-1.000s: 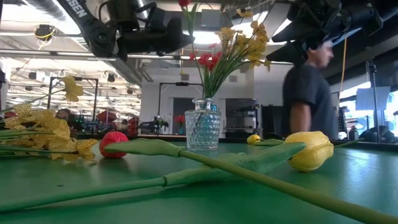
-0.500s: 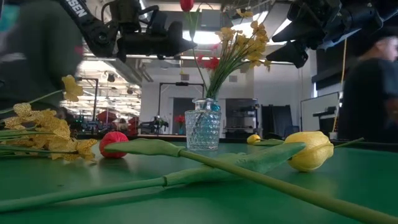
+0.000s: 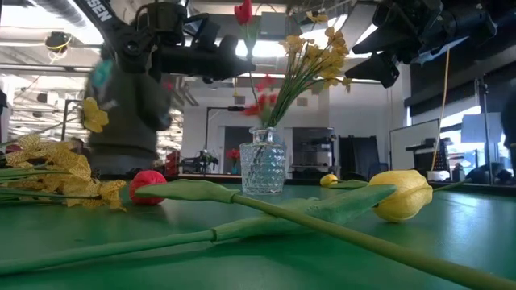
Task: Sort flowers into vase by color
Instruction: Put the top red flower into the blue vase
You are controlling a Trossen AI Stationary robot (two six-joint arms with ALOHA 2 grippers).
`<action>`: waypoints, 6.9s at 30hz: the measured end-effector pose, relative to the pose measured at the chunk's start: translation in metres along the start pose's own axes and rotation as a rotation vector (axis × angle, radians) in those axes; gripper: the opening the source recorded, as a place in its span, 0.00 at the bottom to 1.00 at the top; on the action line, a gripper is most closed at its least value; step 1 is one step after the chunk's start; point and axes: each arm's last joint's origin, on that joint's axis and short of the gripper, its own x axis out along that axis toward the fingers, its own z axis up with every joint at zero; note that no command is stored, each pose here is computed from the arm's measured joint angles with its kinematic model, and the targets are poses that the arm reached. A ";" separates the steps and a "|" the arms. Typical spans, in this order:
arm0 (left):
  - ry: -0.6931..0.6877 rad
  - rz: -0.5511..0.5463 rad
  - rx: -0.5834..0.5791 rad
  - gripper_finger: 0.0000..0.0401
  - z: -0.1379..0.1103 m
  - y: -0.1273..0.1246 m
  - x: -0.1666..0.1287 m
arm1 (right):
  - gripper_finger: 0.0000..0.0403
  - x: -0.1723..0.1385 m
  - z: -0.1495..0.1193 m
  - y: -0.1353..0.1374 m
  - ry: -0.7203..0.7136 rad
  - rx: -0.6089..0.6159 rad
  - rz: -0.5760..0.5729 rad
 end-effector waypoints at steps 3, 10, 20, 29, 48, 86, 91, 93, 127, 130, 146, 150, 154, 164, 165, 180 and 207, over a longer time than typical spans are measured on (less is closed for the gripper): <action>0.011 -0.009 -0.002 0.00 0.004 -0.002 -0.003 | 0.73 0.000 0.000 0.000 0.000 0.000 0.000; 0.042 -0.059 -0.016 0.00 0.009 -0.015 -0.007 | 0.73 0.000 0.000 0.000 0.001 0.000 0.001; 0.060 -0.044 -0.007 0.00 0.009 -0.024 -0.008 | 0.73 0.000 -0.001 0.000 0.006 0.001 0.000; 0.071 -0.040 -0.006 0.00 0.008 -0.023 -0.008 | 0.73 0.000 -0.001 0.000 0.009 0.000 0.000; 0.130 -0.019 -0.063 0.00 0.001 -0.014 -0.008 | 0.73 0.000 -0.003 0.001 0.043 0.006 0.040; 0.297 0.029 -0.219 0.00 0.074 -0.005 -0.097 | 0.73 0.023 -0.016 -0.108 0.165 -0.154 -0.463; 0.285 0.030 -0.221 0.00 0.075 -0.005 -0.097 | 0.73 0.021 0.004 -0.125 0.101 -0.192 -0.472; 0.263 0.026 -0.224 0.00 0.077 -0.005 -0.096 | 0.73 0.027 0.015 -0.132 0.099 -0.211 -0.461; 0.306 -0.019 -0.236 0.01 0.074 -0.008 -0.098 | 0.73 0.198 -0.020 -0.162 0.637 -0.368 -0.073; 0.306 -0.019 -0.236 0.01 0.074 -0.008 -0.098 | 0.72 0.199 -0.022 -0.162 0.634 -0.335 -0.065; 0.323 -0.030 -0.237 0.02 0.072 -0.009 -0.098 | 0.79 0.200 -0.020 -0.161 0.596 -0.236 -0.050; 0.338 -0.030 -0.236 0.02 0.071 -0.009 -0.099 | 0.85 0.196 -0.016 -0.160 0.611 -0.245 -0.097; 0.352 -0.030 -0.234 0.02 0.070 -0.009 -0.099 | 0.86 0.189 -0.007 -0.156 0.605 -0.250 -0.106; 0.352 -0.030 -0.234 0.02 0.070 -0.009 -0.099 | 0.86 0.185 0.009 -0.152 0.522 -0.283 -0.111; 0.352 -0.030 -0.234 0.02 0.070 -0.009 -0.099 | 0.86 0.186 0.010 -0.151 0.507 -0.294 -0.110; 0.356 -0.043 -0.235 0.02 0.070 -0.010 -0.099 | 0.81 0.214 0.001 -0.150 0.512 -0.328 -0.113; 0.360 -0.043 -0.234 0.02 0.069 -0.010 -0.099 | 0.60 0.200 0.027 -0.141 0.424 -0.238 -0.117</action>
